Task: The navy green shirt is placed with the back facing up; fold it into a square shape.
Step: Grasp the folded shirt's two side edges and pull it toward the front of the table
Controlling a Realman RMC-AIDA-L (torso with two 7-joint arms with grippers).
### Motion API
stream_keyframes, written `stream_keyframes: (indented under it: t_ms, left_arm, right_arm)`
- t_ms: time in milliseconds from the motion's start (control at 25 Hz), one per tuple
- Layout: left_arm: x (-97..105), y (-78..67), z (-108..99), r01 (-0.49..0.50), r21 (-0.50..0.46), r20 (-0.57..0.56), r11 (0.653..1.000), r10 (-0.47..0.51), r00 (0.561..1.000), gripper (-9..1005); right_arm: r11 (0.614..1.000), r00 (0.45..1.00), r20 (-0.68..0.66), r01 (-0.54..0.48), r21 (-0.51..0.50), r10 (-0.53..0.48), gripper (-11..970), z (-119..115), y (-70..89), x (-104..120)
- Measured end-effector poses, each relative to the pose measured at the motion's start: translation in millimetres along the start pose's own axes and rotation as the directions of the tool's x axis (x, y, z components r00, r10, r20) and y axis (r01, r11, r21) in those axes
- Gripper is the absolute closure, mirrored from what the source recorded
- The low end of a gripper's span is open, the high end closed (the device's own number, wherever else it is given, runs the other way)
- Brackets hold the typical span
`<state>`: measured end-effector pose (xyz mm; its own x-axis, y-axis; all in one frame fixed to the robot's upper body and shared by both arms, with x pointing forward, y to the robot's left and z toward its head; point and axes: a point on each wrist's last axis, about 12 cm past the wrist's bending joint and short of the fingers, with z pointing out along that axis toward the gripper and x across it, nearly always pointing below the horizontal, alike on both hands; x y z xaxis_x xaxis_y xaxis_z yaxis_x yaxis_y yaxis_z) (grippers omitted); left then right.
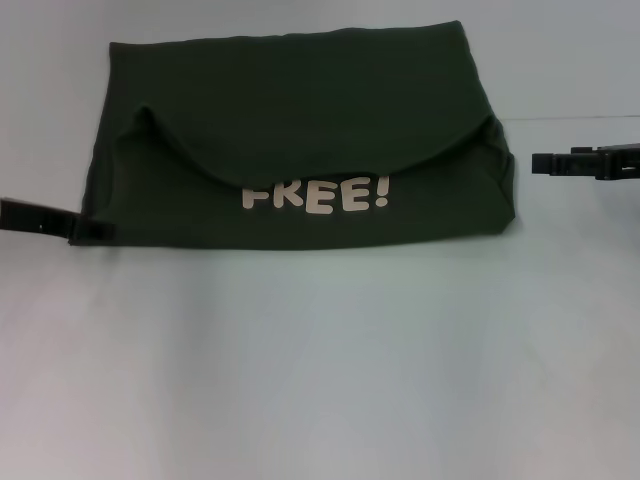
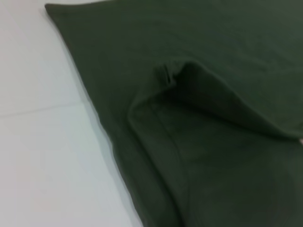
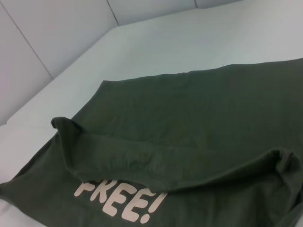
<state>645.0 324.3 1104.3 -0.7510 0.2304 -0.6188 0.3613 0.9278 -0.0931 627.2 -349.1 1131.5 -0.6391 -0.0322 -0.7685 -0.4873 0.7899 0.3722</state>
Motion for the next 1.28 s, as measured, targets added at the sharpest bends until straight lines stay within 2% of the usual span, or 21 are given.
stream_keyframes:
  t_ms: [480,1120,1280]
  left_arm:
    - [4,0.8,7,-0.016,-0.051,-0.004,0.999,0.016,1.0,293]
    - [7,-5.2,12,0.002,-0.028,-0.026,1.0,-0.003,1.0,293]
    - [7,-5.9,13,-0.003,-0.026,-0.025,1.0,0.003,1.0,319]
  right_arm:
    - [1.0,1.0,-0.014,0.011,-0.003,-0.011,52,5,3.1,-1]
    - [1.0,1.0,-0.016,0.011,-0.006,-0.011,55,6,3.8,0]
    - [1.0,1.0,-0.016,0.012,-0.006,-0.012,56,6,4.0,0]
